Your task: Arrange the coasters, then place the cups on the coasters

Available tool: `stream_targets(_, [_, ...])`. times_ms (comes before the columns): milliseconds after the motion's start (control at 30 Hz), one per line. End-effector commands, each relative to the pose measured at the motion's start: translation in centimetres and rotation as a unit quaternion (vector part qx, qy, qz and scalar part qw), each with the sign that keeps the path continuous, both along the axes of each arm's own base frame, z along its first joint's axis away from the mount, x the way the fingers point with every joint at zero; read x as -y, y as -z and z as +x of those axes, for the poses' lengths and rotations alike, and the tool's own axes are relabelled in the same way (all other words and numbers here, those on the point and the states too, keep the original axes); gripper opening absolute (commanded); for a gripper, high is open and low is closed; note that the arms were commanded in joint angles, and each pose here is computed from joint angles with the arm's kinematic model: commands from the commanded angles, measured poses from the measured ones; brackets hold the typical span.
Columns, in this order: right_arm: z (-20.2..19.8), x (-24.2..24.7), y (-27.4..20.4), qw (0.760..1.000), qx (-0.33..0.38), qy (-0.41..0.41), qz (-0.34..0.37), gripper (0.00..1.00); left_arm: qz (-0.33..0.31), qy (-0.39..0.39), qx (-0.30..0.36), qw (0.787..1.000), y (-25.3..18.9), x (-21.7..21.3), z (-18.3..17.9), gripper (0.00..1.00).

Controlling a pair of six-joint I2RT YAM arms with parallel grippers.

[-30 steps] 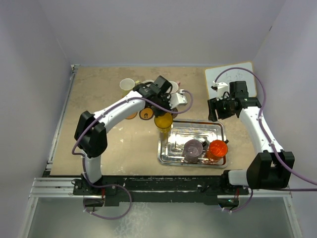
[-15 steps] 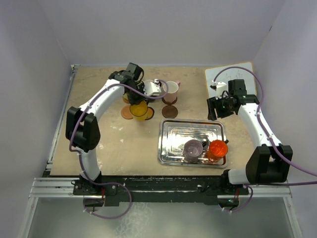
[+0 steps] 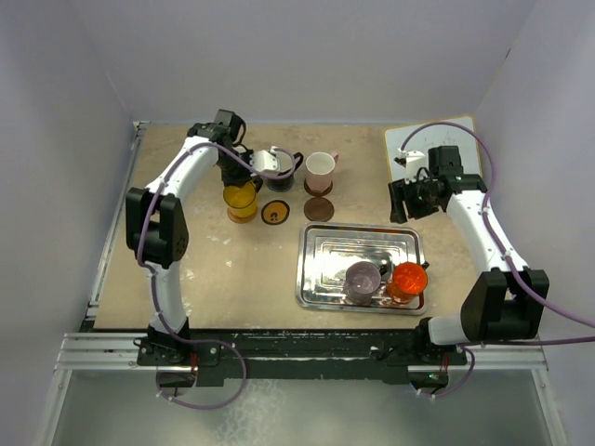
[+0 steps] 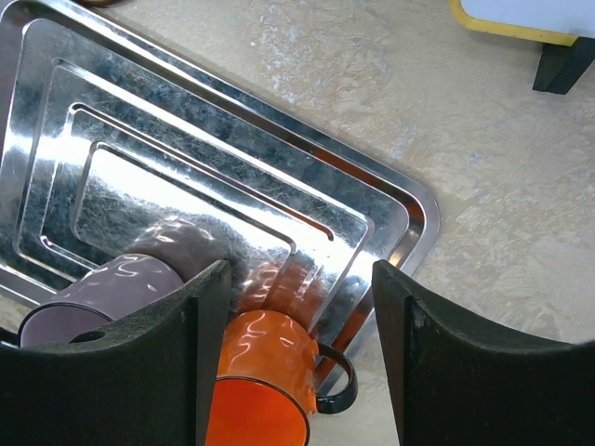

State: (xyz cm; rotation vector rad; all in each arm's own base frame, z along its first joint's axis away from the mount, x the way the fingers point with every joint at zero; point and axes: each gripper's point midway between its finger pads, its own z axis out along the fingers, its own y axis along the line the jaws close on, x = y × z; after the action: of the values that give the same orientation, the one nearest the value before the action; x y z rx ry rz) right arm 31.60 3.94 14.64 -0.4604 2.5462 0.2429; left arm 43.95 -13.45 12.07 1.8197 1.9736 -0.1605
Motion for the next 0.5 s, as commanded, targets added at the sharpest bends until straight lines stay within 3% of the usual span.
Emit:
stream_targets(0, [0.4,0.2,-1.2,1.000,0.010,-0.006,-0.004,0.64,-0.025,0.061,0.028,0.997,-1.9,0.9,1.2,0.03])
stream_targets(467, [0.2,0.6,-1.0,1.000,0.006,-0.005,-0.015,0.64,-0.014,0.078,0.005,0.997,-0.1,0.3,1.4,0.03])
